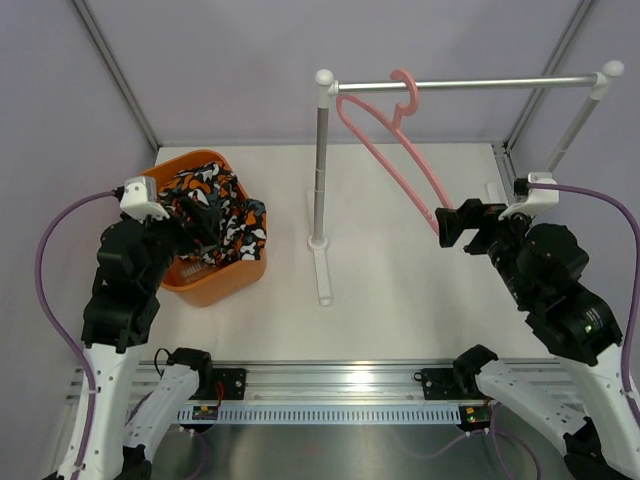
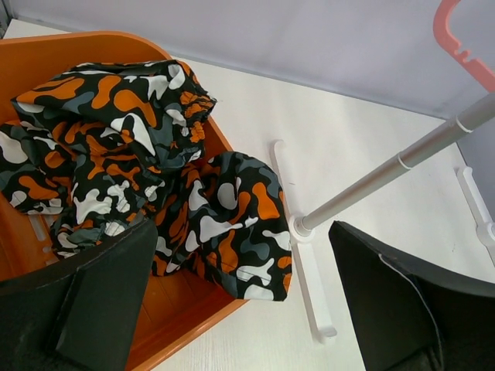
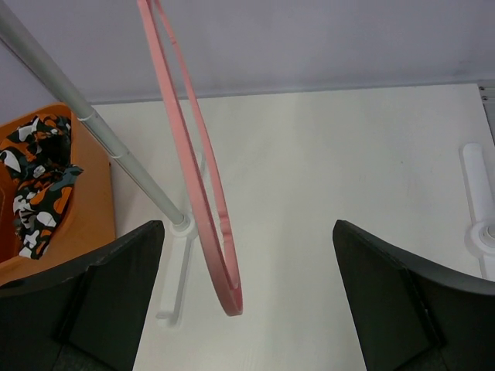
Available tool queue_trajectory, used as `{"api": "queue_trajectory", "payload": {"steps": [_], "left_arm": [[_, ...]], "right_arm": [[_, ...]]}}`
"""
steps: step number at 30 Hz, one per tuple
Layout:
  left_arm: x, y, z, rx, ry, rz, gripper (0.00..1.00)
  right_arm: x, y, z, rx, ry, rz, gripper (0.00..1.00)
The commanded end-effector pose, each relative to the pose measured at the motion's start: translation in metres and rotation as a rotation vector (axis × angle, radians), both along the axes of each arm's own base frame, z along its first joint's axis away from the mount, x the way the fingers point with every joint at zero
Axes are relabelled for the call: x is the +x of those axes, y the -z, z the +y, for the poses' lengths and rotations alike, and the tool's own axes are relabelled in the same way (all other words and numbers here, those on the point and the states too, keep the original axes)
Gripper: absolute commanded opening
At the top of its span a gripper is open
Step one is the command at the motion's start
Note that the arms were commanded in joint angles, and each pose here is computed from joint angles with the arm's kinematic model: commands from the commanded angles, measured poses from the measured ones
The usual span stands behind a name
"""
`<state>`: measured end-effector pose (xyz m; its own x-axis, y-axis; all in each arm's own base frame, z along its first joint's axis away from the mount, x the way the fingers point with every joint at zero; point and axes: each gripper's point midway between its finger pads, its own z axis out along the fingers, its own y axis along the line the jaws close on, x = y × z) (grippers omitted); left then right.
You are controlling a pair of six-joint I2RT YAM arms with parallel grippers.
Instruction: Remove the shorts from the hanger
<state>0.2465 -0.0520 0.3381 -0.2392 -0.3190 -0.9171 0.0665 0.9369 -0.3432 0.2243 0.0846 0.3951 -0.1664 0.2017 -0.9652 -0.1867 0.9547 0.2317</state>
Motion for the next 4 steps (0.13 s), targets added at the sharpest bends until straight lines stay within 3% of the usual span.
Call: {"api": "queue_trajectory", "payload": {"steps": [1, 4], "left_arm": [[-0.0026, -0.0016, -0.0060, 0.017, 0.047, -0.020, 0.99], [-0.0042, -0.0003, -0.0056, 0.018, 0.047, -0.022, 0.99]], "right_arm": [[-0.0019, -0.0012, -0.0172, 0.038, 0.089, -0.022, 0.99], [-0.0064, 0.0023, -0.0202, 0.074, 0.098, -0.039, 1.00]]}}
